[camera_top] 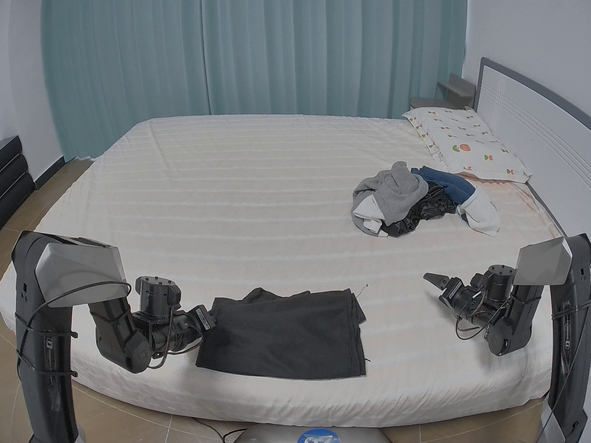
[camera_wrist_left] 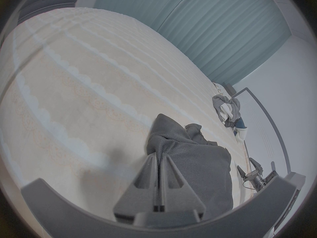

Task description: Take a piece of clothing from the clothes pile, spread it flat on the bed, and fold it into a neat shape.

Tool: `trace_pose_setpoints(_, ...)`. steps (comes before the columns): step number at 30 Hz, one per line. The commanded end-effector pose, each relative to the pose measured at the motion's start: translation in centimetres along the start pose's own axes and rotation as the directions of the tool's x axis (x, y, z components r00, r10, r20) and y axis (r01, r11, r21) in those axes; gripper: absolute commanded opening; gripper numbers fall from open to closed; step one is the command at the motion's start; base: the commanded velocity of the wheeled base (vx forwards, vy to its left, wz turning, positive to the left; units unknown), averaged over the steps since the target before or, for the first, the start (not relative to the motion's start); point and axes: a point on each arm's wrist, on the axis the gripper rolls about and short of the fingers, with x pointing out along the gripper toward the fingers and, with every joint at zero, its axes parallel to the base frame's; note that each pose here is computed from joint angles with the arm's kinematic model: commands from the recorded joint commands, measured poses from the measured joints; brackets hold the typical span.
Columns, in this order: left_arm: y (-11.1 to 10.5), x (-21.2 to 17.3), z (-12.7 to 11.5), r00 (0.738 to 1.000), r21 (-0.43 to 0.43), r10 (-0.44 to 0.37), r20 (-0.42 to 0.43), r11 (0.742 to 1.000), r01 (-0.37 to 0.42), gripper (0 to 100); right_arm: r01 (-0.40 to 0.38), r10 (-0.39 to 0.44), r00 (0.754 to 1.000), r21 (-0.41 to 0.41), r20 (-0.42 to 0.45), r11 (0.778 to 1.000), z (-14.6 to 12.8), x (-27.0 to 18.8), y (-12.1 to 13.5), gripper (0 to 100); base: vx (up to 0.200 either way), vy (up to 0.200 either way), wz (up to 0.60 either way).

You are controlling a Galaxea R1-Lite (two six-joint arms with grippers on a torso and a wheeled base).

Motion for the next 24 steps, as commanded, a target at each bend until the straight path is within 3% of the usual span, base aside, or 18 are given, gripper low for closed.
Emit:
trace_pose_setpoints(1,0.08,-0.03,-0.09,1.0,-0.003,0.003,-0.003,1.0,-0.003,0,0.001,-0.001,1.0,0.0,-0.001,1.0,-0.05,-0.01,-0.01,100,0.0,0.0,0.0)
trace_pose_setpoints(24,0.11,-0.18,0.15,1.0,-0.053,0.002,0.004,0.999,-0.001,0,0.002,-0.002,1.0,0.0,-0.008,1.0,-0.26,-0.06,0.05,100,0.0,0.0,0.0)
